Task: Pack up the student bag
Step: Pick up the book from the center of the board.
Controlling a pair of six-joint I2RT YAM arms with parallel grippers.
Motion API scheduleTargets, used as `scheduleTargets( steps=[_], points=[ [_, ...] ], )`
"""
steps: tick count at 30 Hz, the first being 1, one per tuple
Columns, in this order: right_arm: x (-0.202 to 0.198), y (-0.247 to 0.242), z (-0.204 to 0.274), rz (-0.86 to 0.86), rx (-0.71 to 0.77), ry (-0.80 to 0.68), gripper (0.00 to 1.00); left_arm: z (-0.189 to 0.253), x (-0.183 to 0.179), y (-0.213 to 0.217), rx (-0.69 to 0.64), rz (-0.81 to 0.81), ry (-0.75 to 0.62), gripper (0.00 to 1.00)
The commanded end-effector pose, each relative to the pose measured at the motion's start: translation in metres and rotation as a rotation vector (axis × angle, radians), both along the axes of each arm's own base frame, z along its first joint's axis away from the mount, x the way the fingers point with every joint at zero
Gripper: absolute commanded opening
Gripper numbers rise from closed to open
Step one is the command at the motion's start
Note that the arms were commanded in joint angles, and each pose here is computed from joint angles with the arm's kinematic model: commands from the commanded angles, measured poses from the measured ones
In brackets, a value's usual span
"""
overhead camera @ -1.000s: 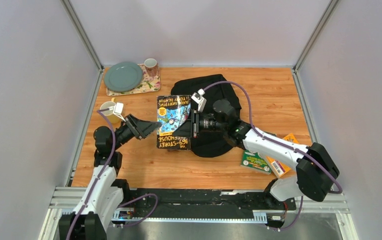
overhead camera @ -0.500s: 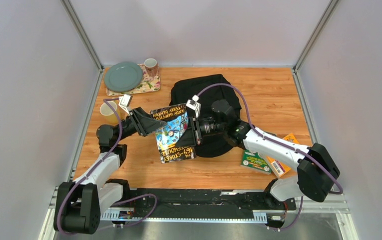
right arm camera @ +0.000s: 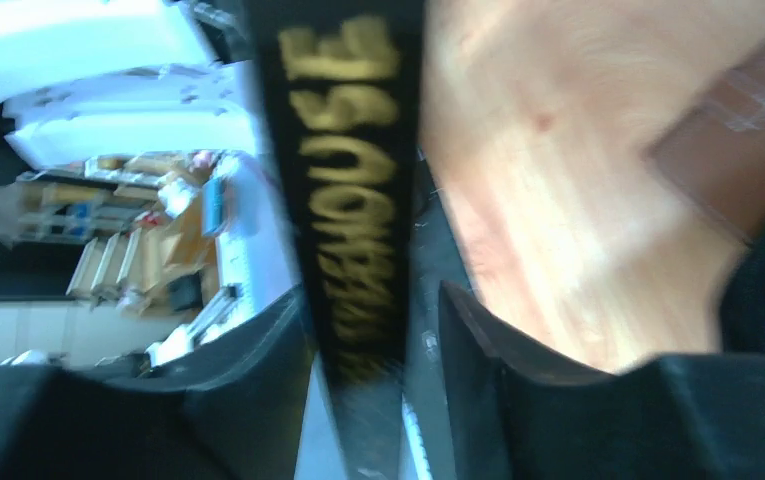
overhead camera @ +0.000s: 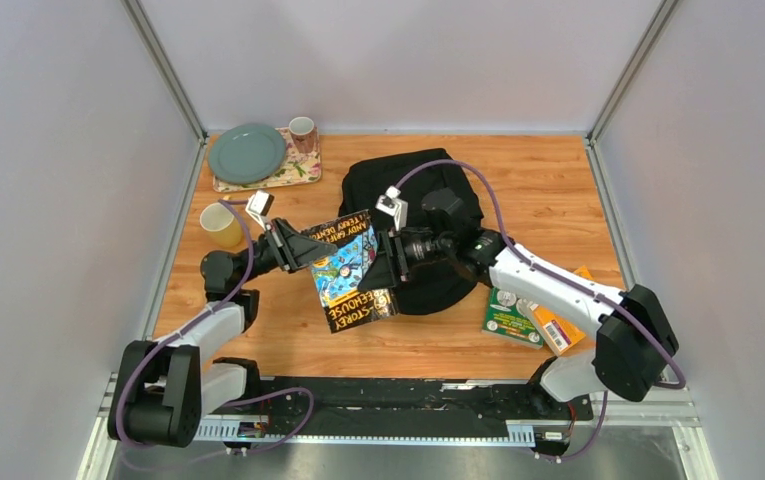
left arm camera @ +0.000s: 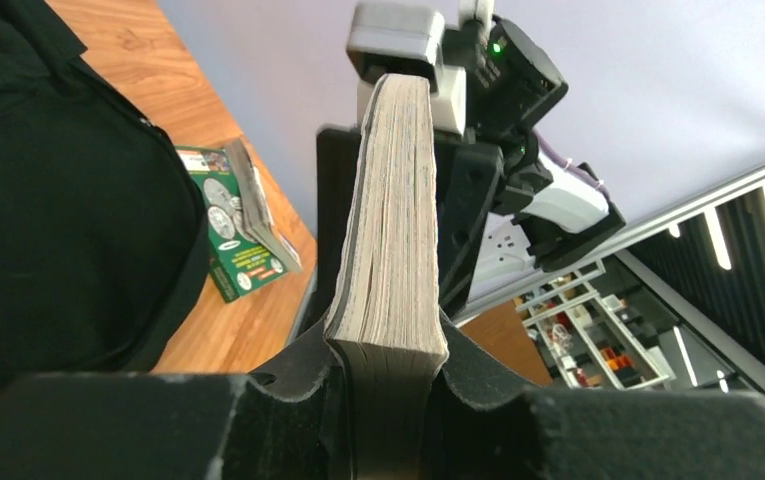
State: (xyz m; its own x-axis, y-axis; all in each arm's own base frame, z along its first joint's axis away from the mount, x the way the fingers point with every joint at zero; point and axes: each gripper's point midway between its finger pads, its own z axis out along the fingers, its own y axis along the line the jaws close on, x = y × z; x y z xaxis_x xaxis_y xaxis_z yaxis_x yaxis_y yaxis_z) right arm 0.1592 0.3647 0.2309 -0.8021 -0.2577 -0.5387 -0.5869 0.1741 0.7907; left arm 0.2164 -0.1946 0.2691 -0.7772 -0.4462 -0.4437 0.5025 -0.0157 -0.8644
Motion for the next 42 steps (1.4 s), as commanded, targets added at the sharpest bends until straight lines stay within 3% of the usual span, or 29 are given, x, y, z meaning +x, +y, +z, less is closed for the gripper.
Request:
scheduleTargets(
  steps=[1, 2, 3, 9, 12, 15, 24, 31, 42],
  points=[
    [0.052, -0.022, 0.012, -0.289, -0.073, -0.116, 0.58, 0.020, -0.011, 0.004, 0.010, 0.057, -0.243, 0.00],
    [0.052, -0.029, 0.009, -0.332, -0.083, -0.115, 0.68, 0.014, -0.005, 0.006, 0.019, 0.087, -0.206, 0.00],
    [0.061, -0.033, 0.009, -0.403, -0.090, -0.133, 0.69, 0.020, 0.000, 0.010, 0.016, 0.165, -0.255, 0.00],
    [0.068, -0.073, -0.003, -0.711, -0.057, -0.064, 0.71, 0.018, 0.028, 0.032, 0.040, 0.431, -0.242, 0.00],
    [0.062, -0.085, -0.003, -0.792, 0.025, -0.013, 0.72, 0.030, 0.039, 0.054, -0.059, 0.587, -0.212, 0.00],
    [0.054, -0.084, 0.006, -0.807, 0.132, 0.026, 0.72, 0.036, 0.040, 0.062, -0.142, 0.631, -0.174, 0.00],
    [0.047, -0.047, 0.030, -0.704, 0.336, 0.081, 0.72, 0.042, 0.036, 0.043, -0.226, 0.603, -0.126, 0.00],
    [0.059, -0.032, 0.023, -0.705, 0.321, 0.099, 0.73, 0.041, 0.030, 0.034, -0.262, 0.571, -0.115, 0.00],
    [0.057, -0.019, 0.031, -0.644, 0.429, 0.150, 0.69, 0.037, 0.025, 0.033, -0.332, 0.545, -0.078, 0.00]
  ],
)
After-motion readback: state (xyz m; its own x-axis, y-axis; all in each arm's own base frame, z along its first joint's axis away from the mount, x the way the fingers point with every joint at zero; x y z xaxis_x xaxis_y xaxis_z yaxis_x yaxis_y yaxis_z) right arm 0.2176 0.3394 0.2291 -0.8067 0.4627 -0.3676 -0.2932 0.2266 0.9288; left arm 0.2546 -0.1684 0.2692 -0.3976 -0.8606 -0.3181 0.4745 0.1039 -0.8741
